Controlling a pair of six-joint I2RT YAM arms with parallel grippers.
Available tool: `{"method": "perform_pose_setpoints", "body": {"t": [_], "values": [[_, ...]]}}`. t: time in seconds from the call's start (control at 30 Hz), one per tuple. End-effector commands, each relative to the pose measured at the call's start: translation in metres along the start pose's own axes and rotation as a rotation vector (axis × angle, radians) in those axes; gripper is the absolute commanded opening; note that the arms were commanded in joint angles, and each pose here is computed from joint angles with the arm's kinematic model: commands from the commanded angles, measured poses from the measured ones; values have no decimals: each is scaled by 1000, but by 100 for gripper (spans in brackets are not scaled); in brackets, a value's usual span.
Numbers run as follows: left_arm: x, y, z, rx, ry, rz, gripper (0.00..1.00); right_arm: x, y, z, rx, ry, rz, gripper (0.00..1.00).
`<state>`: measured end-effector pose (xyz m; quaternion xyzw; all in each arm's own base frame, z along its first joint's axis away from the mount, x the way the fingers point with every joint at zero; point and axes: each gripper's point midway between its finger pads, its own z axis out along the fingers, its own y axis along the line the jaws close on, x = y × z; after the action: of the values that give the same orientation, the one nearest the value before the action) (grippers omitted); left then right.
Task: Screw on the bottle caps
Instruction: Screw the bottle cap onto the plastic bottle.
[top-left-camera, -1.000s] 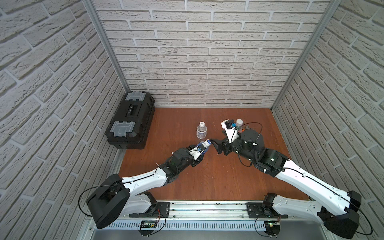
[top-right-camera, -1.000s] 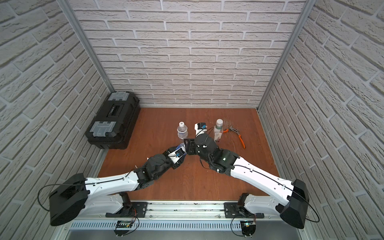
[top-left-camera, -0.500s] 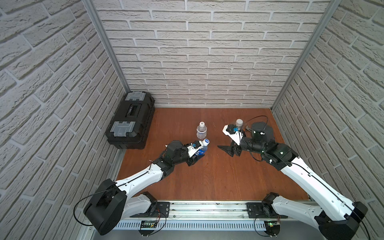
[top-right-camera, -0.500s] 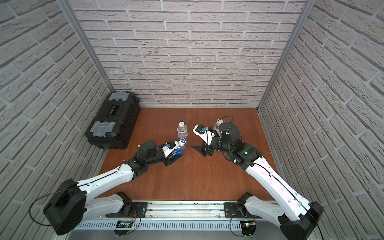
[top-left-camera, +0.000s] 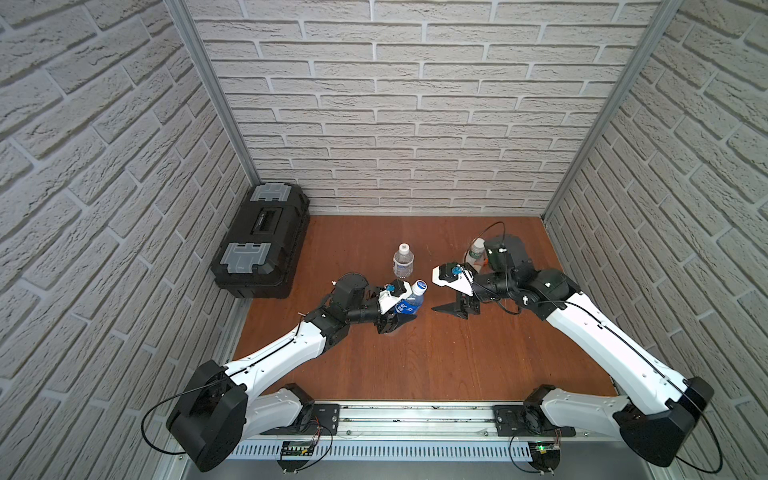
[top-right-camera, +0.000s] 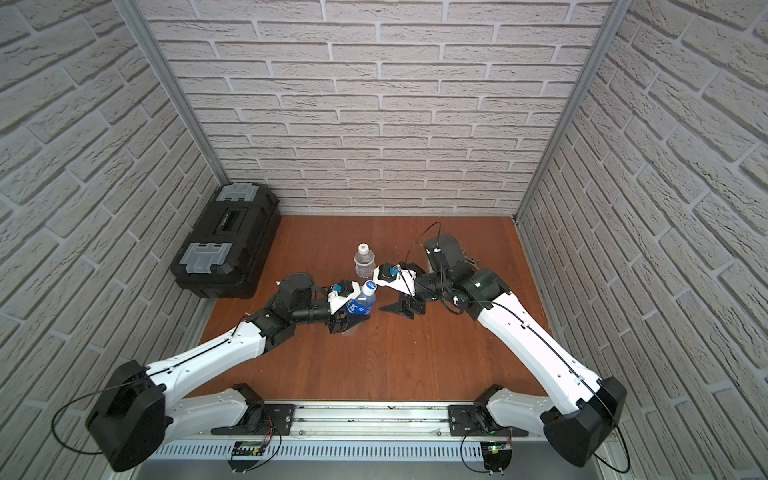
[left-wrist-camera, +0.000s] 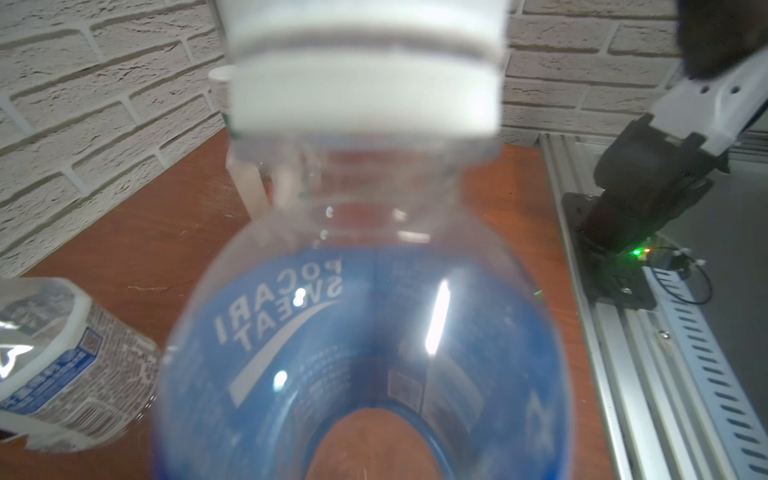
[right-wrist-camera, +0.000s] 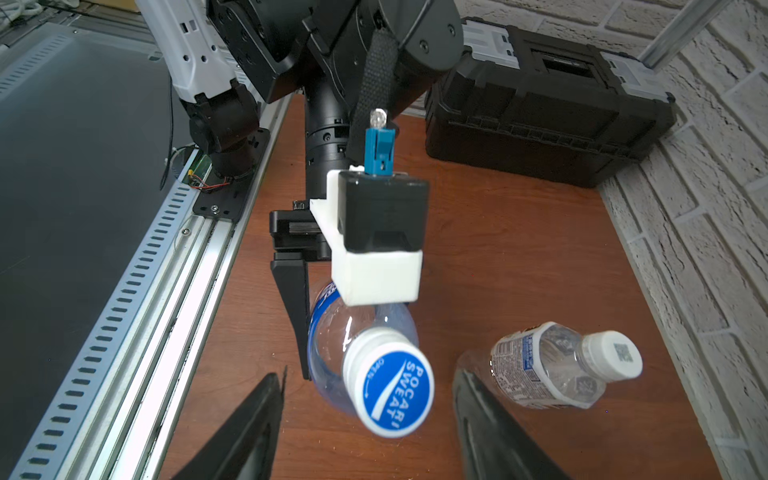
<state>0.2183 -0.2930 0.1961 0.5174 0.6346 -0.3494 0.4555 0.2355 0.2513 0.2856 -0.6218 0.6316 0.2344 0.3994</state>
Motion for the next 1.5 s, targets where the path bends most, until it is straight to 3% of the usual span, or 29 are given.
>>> {"method": "perform_pose_setpoints", "body": {"t": [0.0,0.5,0.6,0.7,0.83,0.9,1.1,1.33,1.47], "values": [[-10,-11,0,87,-27,11,57,-18,11,-2,-111,-71,-98,73],[-15,-11,-3,79,-45,27,58,-23,-3,16,-255,-95,45,52],[-16,-12,-3,80,-47,28,58,-26,-5,18,-271,-115,82,38],[-18,-11,-4,73,-56,30,58,-25,-6,20,-283,-116,115,30],[-28,-4,-7,-1,-89,59,58,-12,-13,28,-247,-59,207,7],[-33,1,-10,-60,-113,77,58,-5,-19,32,-201,-25,273,6],[-40,18,-11,-343,-102,196,59,7,-40,46,66,-34,625,5],[-40,27,-10,-575,-64,341,59,51,-70,37,447,-120,1371,11],[-38,25,0,-647,-9,451,58,58,-70,49,434,-258,1718,14]]}}
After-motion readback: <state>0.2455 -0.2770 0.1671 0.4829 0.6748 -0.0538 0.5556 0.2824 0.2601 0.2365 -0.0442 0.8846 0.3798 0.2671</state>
